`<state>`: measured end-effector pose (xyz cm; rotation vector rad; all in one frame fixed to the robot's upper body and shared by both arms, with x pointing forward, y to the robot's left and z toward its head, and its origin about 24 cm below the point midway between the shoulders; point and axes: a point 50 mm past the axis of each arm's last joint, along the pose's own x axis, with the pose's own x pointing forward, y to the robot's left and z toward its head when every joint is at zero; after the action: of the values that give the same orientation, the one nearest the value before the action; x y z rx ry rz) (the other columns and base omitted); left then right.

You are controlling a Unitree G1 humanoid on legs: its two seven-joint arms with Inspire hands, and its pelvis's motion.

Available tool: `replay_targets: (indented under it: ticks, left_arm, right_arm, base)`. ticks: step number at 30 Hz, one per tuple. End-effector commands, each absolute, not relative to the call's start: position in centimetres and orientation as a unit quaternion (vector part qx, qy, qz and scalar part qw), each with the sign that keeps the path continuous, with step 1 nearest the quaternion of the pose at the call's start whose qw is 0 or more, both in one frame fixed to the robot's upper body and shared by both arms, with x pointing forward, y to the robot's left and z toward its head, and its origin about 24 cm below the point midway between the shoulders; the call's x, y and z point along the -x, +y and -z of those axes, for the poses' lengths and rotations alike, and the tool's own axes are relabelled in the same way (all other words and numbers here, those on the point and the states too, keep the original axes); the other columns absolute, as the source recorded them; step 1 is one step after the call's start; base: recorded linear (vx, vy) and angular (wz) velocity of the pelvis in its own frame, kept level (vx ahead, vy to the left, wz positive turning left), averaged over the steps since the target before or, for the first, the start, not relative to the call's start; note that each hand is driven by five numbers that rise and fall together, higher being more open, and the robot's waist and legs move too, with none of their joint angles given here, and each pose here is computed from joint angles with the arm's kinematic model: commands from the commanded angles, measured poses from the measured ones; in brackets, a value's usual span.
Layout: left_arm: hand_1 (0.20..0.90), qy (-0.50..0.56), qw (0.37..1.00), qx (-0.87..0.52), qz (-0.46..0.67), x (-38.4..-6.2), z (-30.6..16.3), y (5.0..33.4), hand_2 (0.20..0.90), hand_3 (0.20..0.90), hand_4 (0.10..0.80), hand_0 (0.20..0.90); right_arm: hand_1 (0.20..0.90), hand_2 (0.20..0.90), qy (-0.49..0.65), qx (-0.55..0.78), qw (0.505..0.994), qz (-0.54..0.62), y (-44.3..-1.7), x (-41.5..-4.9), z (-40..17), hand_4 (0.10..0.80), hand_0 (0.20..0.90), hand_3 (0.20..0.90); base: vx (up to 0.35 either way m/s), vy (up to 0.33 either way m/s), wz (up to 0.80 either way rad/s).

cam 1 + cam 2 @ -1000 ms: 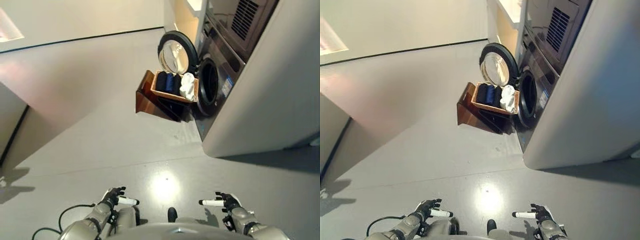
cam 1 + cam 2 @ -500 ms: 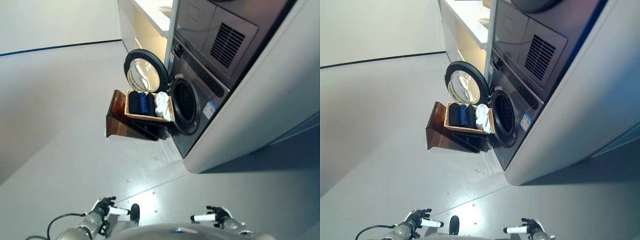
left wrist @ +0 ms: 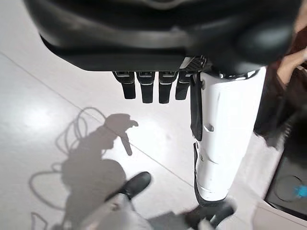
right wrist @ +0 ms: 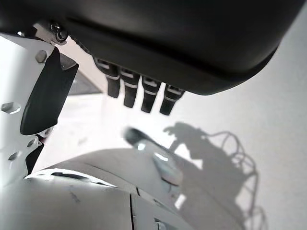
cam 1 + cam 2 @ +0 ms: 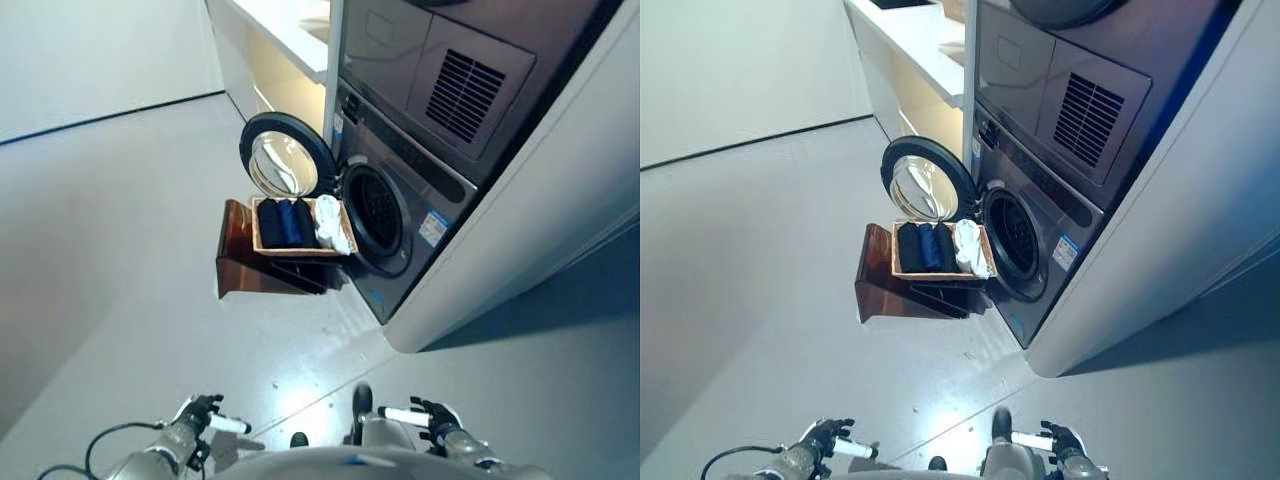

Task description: Pick up the clothes and place them into the washing machine

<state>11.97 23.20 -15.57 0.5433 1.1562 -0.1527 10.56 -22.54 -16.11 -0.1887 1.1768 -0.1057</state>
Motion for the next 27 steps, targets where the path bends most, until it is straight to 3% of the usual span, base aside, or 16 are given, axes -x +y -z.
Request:
replay_targets:
  ticks: [1, 8, 16, 27]
  left_arm:
    - [0.900, 0.491, 0.829, -0.257, 0.071, -14.1, 14.7, 23.4, 0.900, 0.900, 0.800, 0.900]
    - [0.900, 0.499, 0.827, -0.242, 0.087, -13.5, 15.3, 21.7, 0.900, 0.900, 0.800, 0.900]
    - [0.900, 0.494, 0.834, -0.229, 0.084, -13.8, 15.3, 21.1, 0.900, 0.900, 0.800, 0.900]
    - [0.900, 0.533, 0.814, -0.219, 0.066, -11.1, 16.1, 21.5, 0.900, 0.900, 0.800, 0.900]
  right_arm:
    - [0.900, 0.900, 0.615, 0.161, 0.769, 0.065, -26.3, -6.1, 16.1, 0.800, 0.900, 0.900]
    - [0.900, 0.900, 0.605, 0.150, 0.778, 0.074, -26.2, -6.7, 16.0, 0.800, 0.900, 0.900]
    - [0.900, 0.900, 0.588, 0.145, 0.792, 0.083, -26.6, -8.3, 15.6, 0.800, 0.900, 0.900]
    - [0.900, 0.900, 0.582, 0.158, 0.794, 0.081, -26.8, -8.6, 15.5, 0.800, 0.900, 0.900]
  base:
    - [0.472, -0.152, 0.27]
    - [0.288, -0.197, 0.61]
    - [0.168, -0.149, -0.25]
    - [0.213, 0.030, -0.19]
